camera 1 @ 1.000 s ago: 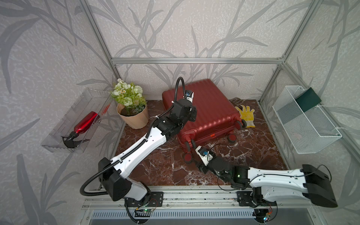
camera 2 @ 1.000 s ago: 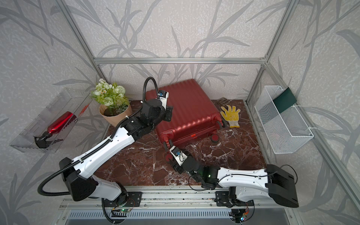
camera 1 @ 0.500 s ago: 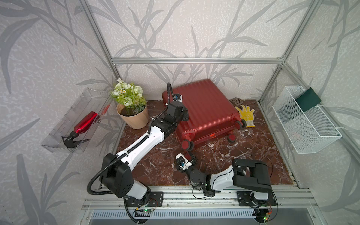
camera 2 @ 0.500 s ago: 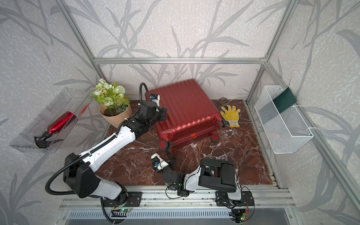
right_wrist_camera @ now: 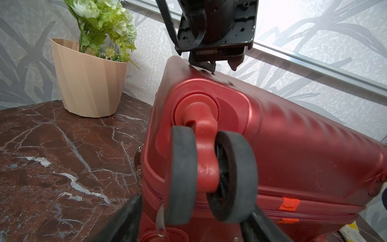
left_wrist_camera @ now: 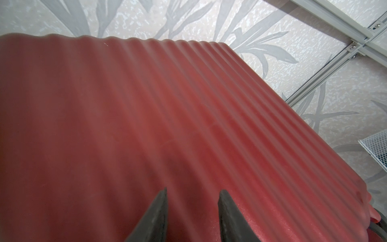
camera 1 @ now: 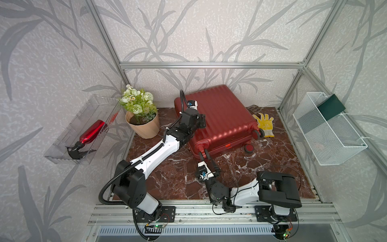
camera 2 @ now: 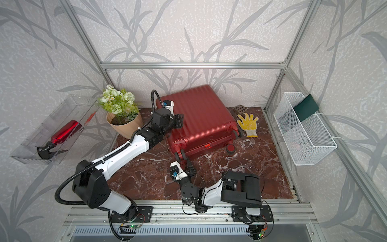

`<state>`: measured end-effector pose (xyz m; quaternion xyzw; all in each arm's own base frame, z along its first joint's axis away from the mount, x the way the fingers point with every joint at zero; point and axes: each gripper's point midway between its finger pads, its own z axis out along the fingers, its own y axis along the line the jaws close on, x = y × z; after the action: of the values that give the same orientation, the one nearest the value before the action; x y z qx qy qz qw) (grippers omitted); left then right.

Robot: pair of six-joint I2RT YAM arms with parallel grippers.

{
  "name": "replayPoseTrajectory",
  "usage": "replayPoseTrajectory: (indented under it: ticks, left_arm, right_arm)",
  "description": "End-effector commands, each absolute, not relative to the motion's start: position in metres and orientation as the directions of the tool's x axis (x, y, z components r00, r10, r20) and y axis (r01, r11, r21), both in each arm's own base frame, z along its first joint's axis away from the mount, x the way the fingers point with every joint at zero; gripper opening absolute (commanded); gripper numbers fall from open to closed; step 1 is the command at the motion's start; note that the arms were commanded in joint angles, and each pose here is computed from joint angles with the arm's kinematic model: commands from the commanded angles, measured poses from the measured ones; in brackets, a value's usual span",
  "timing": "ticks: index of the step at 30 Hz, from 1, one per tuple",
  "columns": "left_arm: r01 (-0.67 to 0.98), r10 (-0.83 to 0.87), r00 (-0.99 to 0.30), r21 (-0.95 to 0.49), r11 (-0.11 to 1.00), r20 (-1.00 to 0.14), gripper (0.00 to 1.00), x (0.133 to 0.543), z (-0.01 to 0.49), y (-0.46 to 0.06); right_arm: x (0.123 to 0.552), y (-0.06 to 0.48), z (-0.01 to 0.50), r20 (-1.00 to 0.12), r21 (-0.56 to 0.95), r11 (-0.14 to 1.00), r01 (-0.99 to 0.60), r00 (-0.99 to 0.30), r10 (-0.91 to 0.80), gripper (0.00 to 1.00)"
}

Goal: Open the suitcase zippers
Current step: Adjust the suitcase at the center of the board.

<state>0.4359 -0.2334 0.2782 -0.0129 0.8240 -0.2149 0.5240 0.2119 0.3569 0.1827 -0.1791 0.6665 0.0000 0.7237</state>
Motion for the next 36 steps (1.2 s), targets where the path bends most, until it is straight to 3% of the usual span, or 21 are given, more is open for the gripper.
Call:
replayPoseTrajectory:
  ticks: [1,16,21,25,36]
  left_arm:
    - [0.176,-0.242,-0.531,-0.385,0.906,-0.812,0.41,0.434,0.241,-0.240]
    - [0.161,-0.243,-0.546,-0.385,0.909,-0.802,0.40,0.433,0.228,-0.240]
    - [0.157,-0.248,-0.553,-0.392,0.906,-0.795,0.40,0.432,0.224,-0.241]
    - [0.152,-0.249,-0.558,-0.392,0.907,-0.792,0.40,0.432,0.220,-0.241]
    - [0.133,-0.255,-0.561,-0.390,0.911,-0.787,0.39,0.434,0.212,-0.240]
  right_arm:
    - [0.218,0.354,0.184,-0.977,-0.206,0.952,-0.228,0.105,-0.186,0.74]
    - [0.254,0.341,0.140,-0.993,-0.119,0.978,-0.172,0.032,-0.115,0.79]
    - [0.268,0.346,0.128,-0.995,-0.103,0.979,-0.173,0.020,-0.101,0.76]
    - [0.279,0.349,0.124,-0.996,-0.087,0.980,-0.177,0.017,-0.086,0.64]
    - [0.296,0.348,0.116,-0.998,-0.064,0.975,-0.210,0.005,-0.065,0.08]
